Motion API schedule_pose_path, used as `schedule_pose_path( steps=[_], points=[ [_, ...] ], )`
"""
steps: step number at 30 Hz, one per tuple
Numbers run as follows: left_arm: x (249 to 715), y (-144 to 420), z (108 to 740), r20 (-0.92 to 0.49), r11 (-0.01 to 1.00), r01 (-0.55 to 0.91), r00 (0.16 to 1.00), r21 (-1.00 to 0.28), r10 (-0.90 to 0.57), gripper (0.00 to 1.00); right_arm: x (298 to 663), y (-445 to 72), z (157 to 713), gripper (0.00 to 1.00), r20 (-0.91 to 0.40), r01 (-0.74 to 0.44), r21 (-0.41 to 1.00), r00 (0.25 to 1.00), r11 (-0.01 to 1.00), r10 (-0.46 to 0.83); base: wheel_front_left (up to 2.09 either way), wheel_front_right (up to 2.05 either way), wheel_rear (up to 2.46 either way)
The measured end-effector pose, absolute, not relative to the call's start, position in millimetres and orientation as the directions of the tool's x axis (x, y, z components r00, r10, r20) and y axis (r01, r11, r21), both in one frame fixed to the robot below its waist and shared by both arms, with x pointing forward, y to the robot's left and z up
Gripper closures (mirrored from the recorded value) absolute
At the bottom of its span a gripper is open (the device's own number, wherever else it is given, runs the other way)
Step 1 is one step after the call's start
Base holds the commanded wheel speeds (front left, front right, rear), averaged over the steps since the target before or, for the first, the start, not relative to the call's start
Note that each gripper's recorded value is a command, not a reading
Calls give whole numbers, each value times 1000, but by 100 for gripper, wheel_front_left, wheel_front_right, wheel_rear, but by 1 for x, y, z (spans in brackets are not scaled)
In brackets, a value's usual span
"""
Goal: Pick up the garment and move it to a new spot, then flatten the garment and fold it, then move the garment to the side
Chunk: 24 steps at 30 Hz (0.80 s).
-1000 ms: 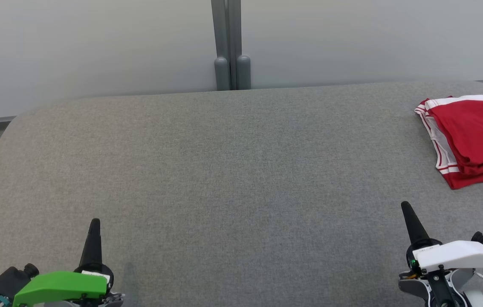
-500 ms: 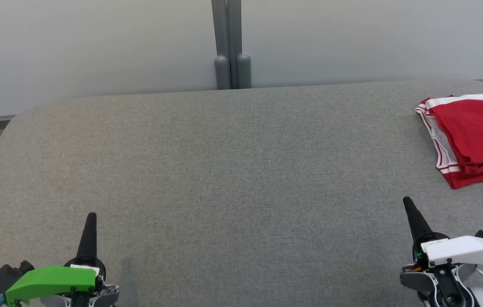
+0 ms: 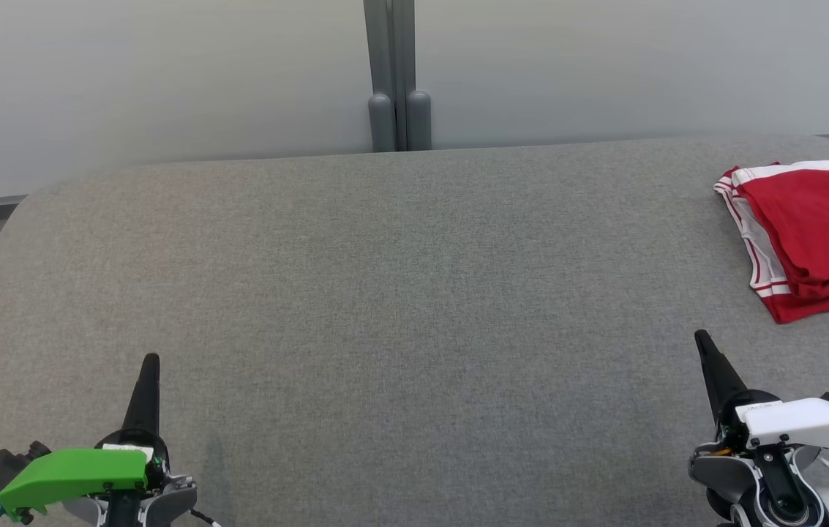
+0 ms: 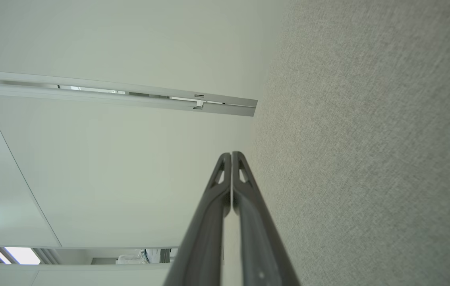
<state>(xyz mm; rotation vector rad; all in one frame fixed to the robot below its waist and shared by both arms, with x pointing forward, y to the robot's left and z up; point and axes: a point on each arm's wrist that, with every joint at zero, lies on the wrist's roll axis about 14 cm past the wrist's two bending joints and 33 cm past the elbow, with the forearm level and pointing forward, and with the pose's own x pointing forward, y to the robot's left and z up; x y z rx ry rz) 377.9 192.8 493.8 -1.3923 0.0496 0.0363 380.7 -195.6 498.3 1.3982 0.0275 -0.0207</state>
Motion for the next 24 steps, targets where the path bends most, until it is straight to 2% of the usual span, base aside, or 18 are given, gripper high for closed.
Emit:
schedule_pose_path(
  steps=[24],
  points=[
    [386, 199, 502, -18, 12, -18, 1000, -1000, -2, 100, 387, -200, 504, 100, -11, 11, 1000, 1000, 12, -1, 0, 0, 0]
  ],
)
